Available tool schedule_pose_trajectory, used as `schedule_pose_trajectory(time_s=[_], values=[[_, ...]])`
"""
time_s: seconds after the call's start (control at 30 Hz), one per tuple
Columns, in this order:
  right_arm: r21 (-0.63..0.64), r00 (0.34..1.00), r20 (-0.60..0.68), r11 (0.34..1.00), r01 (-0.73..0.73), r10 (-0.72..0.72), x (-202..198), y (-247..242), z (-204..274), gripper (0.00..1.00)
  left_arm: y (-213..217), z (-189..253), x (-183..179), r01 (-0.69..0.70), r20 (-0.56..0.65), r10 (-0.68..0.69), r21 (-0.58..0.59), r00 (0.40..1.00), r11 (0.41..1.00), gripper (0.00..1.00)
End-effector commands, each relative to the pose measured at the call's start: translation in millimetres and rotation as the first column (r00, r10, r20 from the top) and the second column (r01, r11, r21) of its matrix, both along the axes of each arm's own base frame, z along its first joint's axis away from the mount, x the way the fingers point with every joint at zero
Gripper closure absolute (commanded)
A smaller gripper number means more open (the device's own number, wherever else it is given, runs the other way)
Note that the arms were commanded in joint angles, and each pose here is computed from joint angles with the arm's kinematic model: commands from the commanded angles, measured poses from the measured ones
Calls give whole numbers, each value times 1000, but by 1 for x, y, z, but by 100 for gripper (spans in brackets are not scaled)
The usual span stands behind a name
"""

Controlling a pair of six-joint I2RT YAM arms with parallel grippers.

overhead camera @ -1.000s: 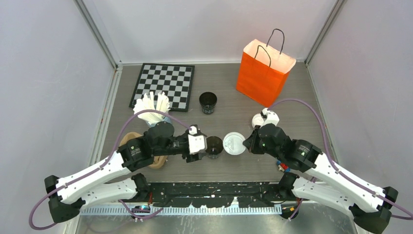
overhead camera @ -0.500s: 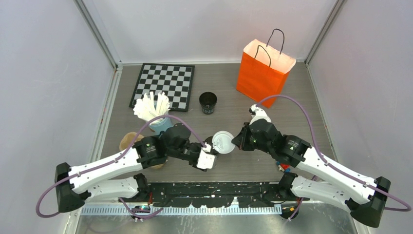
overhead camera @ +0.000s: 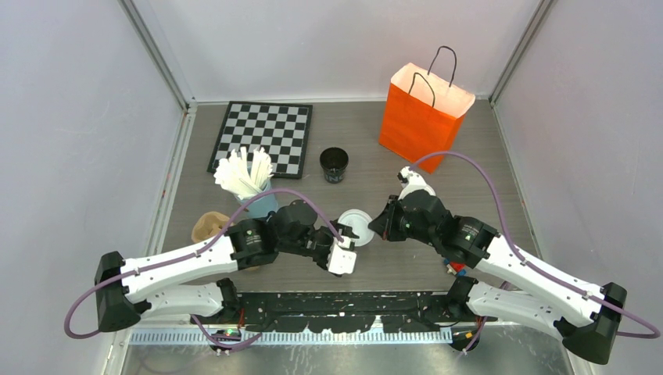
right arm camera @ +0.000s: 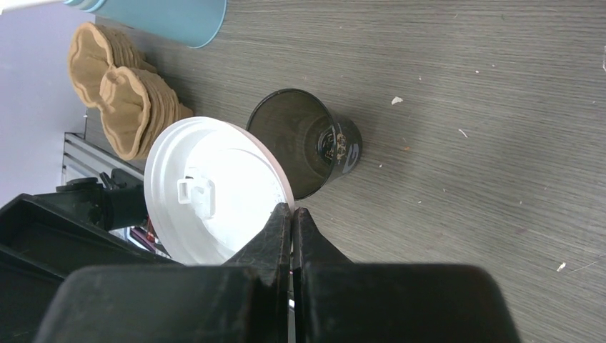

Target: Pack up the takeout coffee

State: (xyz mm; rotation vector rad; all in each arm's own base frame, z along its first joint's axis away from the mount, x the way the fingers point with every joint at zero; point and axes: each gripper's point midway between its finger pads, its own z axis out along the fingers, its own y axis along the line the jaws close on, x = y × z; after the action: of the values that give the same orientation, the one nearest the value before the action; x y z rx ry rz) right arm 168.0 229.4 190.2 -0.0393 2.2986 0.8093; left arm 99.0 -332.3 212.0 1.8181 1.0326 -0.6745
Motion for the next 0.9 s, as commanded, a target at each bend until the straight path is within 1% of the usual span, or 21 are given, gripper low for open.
schedule_pose_trajectory(time_s=[0.0,0.2,0.4,0.47,0.63,0.7,0.77,0.8,0.87], values=[[33,999,24,999,-28,27,1,9,9,98,-9,29,8,-16,66,23,-103,998,995,44],[48,999,23,998,-33,32,0,11,11,98,-9,16,10,-30,44,32,-51,998,998,58],[46,999,23,998,-32,31,0,10,10,97,-9,6,12,-40,35,41,-19,999,999,60],[48,999,20,998,-35,34,0,11,10,97,-9,1,15,-52,36,52,0,998,999,63],[51,999,8,998,-37,36,-2,12,4,96,-8,-6,18,-71,32,70,38,997,997,75],[51,999,9,998,-35,35,-1,12,4,96,-8,-7,18,-70,31,69,44,997,997,85],[49,999,13,998,-32,31,0,12,4,93,-8,-8,17,-65,25,64,54,998,996,98],[49,999,19,998,-31,30,1,12,5,91,-8,-8,17,-71,14,71,58,997,996,100],[45,999,33,999,-20,18,4,11,7,82,-9,-7,17,-102,-31,104,60,994,993,100]])
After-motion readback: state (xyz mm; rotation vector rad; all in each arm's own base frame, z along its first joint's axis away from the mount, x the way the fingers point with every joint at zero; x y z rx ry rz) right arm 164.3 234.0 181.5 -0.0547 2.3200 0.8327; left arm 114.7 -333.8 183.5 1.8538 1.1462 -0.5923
